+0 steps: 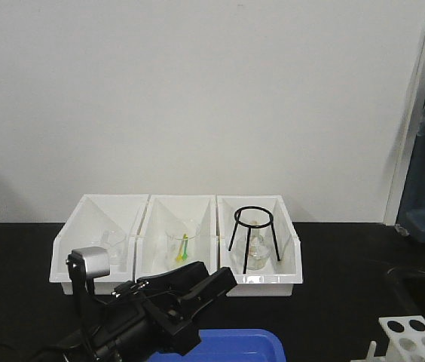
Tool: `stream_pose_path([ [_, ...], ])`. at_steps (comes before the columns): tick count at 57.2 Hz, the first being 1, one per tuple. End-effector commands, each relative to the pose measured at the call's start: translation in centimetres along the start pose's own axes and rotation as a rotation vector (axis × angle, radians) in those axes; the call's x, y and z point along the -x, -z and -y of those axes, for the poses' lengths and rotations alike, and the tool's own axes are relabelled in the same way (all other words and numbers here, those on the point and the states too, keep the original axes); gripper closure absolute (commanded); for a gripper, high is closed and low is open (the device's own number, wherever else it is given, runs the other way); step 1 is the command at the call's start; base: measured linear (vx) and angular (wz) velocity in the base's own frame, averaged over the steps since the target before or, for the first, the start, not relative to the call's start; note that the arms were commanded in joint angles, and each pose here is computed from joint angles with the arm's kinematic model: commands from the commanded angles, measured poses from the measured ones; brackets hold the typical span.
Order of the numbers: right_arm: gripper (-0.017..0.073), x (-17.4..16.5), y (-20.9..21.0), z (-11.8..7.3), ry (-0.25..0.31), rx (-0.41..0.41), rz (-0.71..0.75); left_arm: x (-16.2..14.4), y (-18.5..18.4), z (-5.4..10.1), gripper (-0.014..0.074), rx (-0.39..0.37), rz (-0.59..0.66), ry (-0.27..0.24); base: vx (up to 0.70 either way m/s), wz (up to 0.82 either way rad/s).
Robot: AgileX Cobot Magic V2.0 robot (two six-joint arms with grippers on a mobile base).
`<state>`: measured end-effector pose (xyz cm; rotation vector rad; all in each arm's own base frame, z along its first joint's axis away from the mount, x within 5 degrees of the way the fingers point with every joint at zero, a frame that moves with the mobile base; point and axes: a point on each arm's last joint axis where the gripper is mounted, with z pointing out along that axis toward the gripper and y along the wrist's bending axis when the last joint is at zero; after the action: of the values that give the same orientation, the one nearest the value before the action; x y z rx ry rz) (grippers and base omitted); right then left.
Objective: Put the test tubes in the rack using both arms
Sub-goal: 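Release the left gripper and carry the tube over the white rack, then lower the tube into a hole of the white rack with the right gripper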
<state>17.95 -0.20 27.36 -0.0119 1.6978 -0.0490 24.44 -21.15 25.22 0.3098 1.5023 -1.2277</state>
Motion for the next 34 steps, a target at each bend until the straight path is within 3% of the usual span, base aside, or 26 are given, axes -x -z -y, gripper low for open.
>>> stream_pose_path([
  [1,0.0566,1.7,-0.5,-0.5,0.011,0.058,0.123,2.2,-0.2,1.4,0.0078,-0.072,0.117,-0.008,0.00,0.00],
  [4,0.0567,1.2,-0.8,-0.6,-0.019,0.067,0.095,2.2,-0.2,1.4,0.0078,-0.072,0.117,-0.008,0.00,0.00],
  [12,0.0567,-0.4,-1.0,-0.7,0.039,0.077,0.104,2.2,-0.2,1.4,0.0078,-0.072,0.117,-0.008,0.00,0.00],
  [20,0.0567,-1.6,-1.3,-0.8,-0.016,0.081,0.143,2.2,-0.2,1.4,0.0078,-0.072,0.116,-0.008,0.00,0.00],
  [25,0.0567,-2.2,-1.7,-0.9,0.000,0.084,0.139,2.2,-0.2,1.4,0.0078,-0.072,0.116,-0.008,0.00,0.00],
  [29,0.0567,-2.3,-2.1,-0.9,0.046,0.084,0.154,2.2,-0.2,1.4,0.0078,-0.072,0.116,-0.008,0.00,0.00],
  [34,0.0567,-2.5,-2.5,-0.8,0.049,0.070,0.158,2.2,-0.2,1.4,0.0078,-0.072,0.116,-0.008,0.00,0.00],
])
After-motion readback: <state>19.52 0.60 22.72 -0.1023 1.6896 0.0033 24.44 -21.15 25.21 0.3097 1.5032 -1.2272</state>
